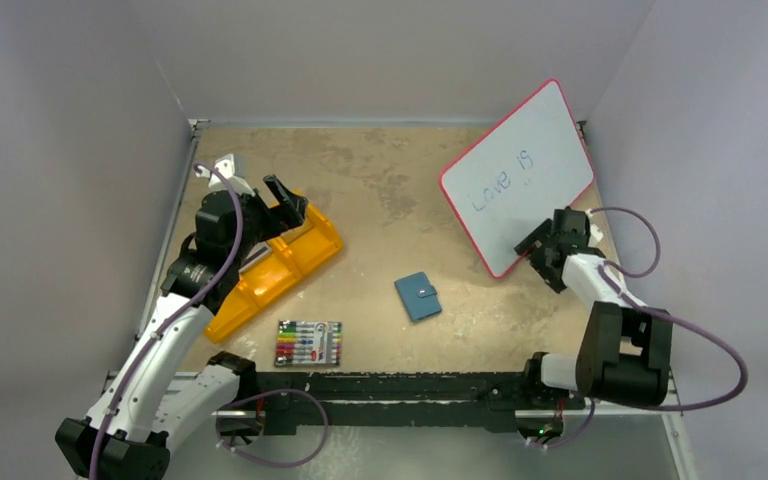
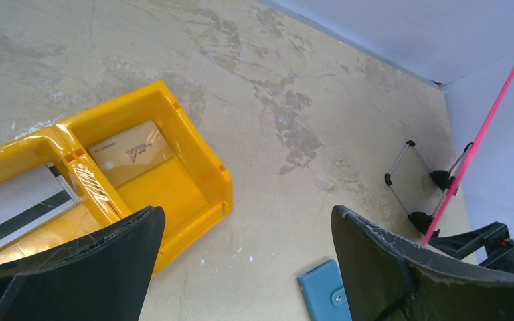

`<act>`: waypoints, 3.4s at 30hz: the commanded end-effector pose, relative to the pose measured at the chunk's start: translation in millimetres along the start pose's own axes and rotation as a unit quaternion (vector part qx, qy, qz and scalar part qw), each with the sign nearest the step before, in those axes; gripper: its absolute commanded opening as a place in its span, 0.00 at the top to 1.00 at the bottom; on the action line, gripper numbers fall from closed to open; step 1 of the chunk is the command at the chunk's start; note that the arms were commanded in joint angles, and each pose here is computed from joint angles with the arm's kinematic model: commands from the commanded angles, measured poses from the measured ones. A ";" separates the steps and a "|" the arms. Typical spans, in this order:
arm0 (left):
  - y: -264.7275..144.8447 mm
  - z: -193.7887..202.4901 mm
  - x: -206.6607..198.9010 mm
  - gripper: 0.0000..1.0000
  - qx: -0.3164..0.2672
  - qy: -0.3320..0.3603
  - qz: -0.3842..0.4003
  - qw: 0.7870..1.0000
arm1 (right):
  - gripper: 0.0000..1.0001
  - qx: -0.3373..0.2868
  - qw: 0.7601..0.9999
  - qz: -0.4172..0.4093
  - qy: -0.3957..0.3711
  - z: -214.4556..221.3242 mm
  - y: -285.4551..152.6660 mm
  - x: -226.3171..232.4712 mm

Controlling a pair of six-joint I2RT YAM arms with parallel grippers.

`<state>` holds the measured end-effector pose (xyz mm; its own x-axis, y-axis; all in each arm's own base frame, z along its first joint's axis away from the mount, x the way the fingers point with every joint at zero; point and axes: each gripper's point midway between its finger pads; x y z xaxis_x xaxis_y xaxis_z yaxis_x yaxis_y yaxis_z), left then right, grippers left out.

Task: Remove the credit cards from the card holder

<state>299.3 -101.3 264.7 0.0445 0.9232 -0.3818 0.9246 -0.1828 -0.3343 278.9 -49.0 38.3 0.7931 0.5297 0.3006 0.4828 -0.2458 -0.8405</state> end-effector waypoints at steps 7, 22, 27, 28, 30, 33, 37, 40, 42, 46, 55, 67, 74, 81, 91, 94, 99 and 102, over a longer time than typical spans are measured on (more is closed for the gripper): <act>1.9 -15.2 -0.5 0.06 -0.025 -0.001 -0.010 1.000 | 0.05 0.052 0.986 -0.126 -0.100 20.2 26.3 92.5; 1.6 -14.5 1.0 0.06 -0.020 -0.003 -0.016 1.000 | 0.08 -0.024 0.965 -0.150 -0.214 -29.6 58.5 143.4; 3.3 -11.5 2.1 0.06 -0.014 -0.001 -0.018 1.000 | 0.08 -0.021 0.962 -0.149 -0.227 -34.2 65.9 152.4; 3.5 -10.7 3.7 0.06 -0.013 0.000 -0.022 1.000 | 0.09 -0.023 0.959 -0.150 -0.238 -35.8 65.3 154.7; 4.4 -7.8 8.8 0.06 -0.008 0.003 -0.035 0.999 | 0.12 -0.019 0.950 -0.186 -0.250 -31.2 48.7 170.0; 9.9 4.7 15.1 0.06 0.017 0.013 -0.048 0.999 | 0.11 -0.029 0.938 -0.226 -0.261 -21.8 15.9 182.9; 29.1 34.5 18.8 0.07 0.076 0.020 -0.053 0.996 | 0.09 -0.034 0.927 -0.259 -0.270 -7.4 -17.5 187.5; 53.4 51.5 17.8 0.06 0.100 0.013 -0.051 0.994 | 0.08 -0.014 0.920 -0.277 -0.276 13.2 -30.4 177.9; 73.8 58.4 16.8 0.06 0.104 0.008 -0.050 0.993 | 0.08 0.002 0.913 -0.301 -0.276 26.7 -40.6 175.2; 116.0 55.9 12.5 0.06 0.100 0.004 -0.065 0.993 | 0.06 0.027 0.903 -0.329 -0.273 47.1 -58.7 164.4; 194.2 60.3 37.5 0.06 0.093 0.023 -0.157 0.983 | 0.03 0.034 0.901 -0.332 -0.275 54.5 -86.8 138.3; 243.0 88.2 -9.3 0.19 0.164 0.050 -0.033 0.985 | 0.02 0.049 0.895 -0.334 -0.291 61.9 -89.0 130.8; 241.6 103.4 -70.0 0.22 0.175 0.063 0.062 0.981 | 0.02 0.053 0.898 -0.327 -0.290 63.8 -84.2 128.2; 227.9 128.6 -131.5 0.22 0.179 0.051 0.114 0.976 | 0.02 0.062 0.899 -0.324 -0.287 68.8 -79.9 124.3; 232.7 138.2 -183.6 0.22 0.158 0.010 0.144 0.977 | 0.05 0.102 0.873 -0.380 -0.289 91.1 -91.2 127.9; 238.7 137.1 -197.1 0.22 0.155 0.004 0.151 0.976 | 0.08 0.120 0.864 -0.398 -0.285 102.2 -94.2 124.4; 246.2 143.1 -218.7 0.22 0.160 -0.005 0.170 0.972 | 0.12 0.149 0.855 -0.406 -0.287 125.3 -93.6 116.2; 244.6 145.2 -218.1 0.22 0.164 -0.001 0.168 0.972 | 0.16 0.158 0.854 -0.393 -0.303 137.6 -90.4 113.0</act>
<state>453.6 -376.0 103.2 0.2701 0.8388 -0.4727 0.6603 -0.5187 -0.5431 274.5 127.3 78.1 -0.0476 0.7961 0.6033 0.5839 0.5122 -0.6298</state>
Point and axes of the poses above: each gripper's point midway between its finger pads, its own y axis out along the fingers, its own x axis along the line the jaws close on, z = x × y, and after that the axes turned 8 degrees about y, right-handed
